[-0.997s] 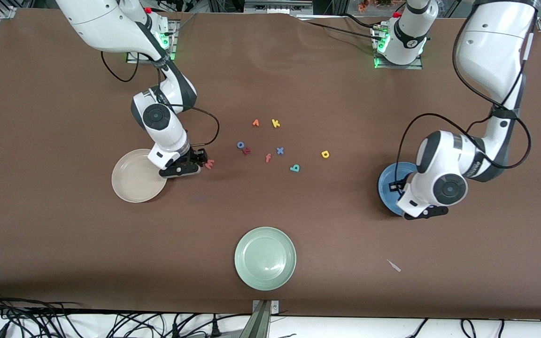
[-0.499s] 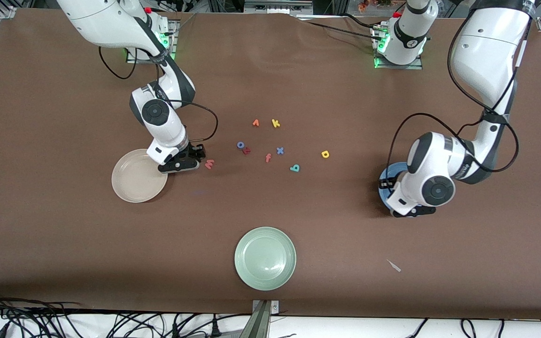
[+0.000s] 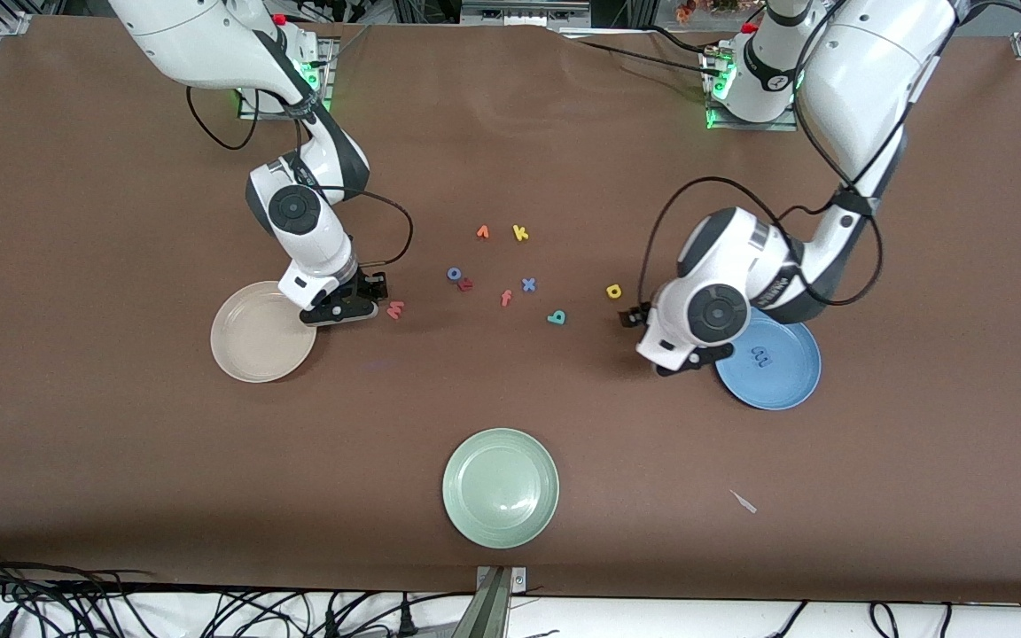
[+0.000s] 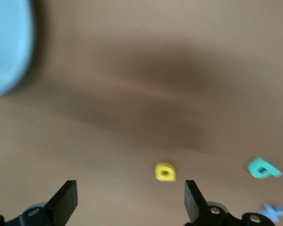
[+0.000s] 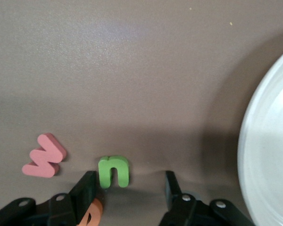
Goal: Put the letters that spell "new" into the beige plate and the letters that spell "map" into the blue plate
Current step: 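Grasp the green letter with the right gripper while the left gripper grasps yellow, then place the green letter on the cream plate with the right gripper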
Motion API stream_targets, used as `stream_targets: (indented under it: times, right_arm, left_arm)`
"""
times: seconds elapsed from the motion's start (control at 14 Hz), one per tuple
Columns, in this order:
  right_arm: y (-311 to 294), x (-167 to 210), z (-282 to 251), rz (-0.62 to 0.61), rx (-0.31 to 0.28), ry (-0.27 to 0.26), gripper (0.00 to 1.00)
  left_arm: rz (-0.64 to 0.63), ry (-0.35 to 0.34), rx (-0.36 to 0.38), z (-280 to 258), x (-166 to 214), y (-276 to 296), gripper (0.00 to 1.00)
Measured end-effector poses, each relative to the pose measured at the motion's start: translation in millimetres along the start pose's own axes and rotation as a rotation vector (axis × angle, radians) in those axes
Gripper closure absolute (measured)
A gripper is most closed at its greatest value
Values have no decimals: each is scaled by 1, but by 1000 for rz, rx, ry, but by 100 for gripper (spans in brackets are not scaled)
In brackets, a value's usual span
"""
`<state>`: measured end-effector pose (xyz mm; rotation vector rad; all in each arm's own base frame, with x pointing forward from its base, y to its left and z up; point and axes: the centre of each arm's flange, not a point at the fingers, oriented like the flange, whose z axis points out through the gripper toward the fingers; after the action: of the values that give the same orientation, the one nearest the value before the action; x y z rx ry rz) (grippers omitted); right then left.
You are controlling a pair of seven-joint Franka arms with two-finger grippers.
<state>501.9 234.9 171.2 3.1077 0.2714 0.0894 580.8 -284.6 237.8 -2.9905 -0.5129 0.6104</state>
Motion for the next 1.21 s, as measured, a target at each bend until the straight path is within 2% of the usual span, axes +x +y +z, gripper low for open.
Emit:
stream_targets:
  times: [0.14, 0.21, 0.28, 0.43, 0.5, 0.64, 0.71, 0.85, 0.93, 1.0, 1.07, 1.14, 1.21]
  right_arm:
    - [0, 1, -2, 0, 4, 10, 55]
    - [0, 1, -2, 0, 4, 11, 55]
    - [-1, 1, -2, 0, 6, 14, 62]
    - [-1, 1, -3, -1, 6, 16, 64]
    - [-1, 2, -6, -1, 7, 21, 70]
    - [-1, 2, -7, -2, 8, 25, 73]
    - [-1, 3, -8, -4, 7, 26, 73]
    - [1, 8, -16, -12, -4, 23, 73]
    - [2, 14, -25, -25, -19, 10, 73]
    - [6, 22, -38, -42, -39, -9, 73]
    - [12, 31, -54, -62, -60, -27, 73]
    - [21, 42, -72, -89, -81, -40, 73]
    - [32, 52, -88, -119, -96, -46, 73]
  left_arm:
    - [1, -2, -22, 24, -1, 5, 0]
    - [6, 5, -36, 40, -2, 7, 0]
    - [13, 12, -48, 56, -6, 11, 0]
    - [29, 17, -56, 81, -16, 15, 0]
    - [30, 16, -54, 86, -18, 15, 0]
    - [31, 13, -51, 89, -19, 14, 1]
    - [31, 12, -50, 89, -20, 14, 6]
    - [33, 9, -47, 91, -21, 14, 25]
    - [35, 11, -50, 90, -22, 15, 38]
    - [37, 13, -53, 90, -23, 16, 45]
    - [37, 13, -53, 90, -23, 16, 45]
    - [37, 15, -56, 89, -23, 16, 49]
    - [39, 15, -57, 89, -24, 17, 61]
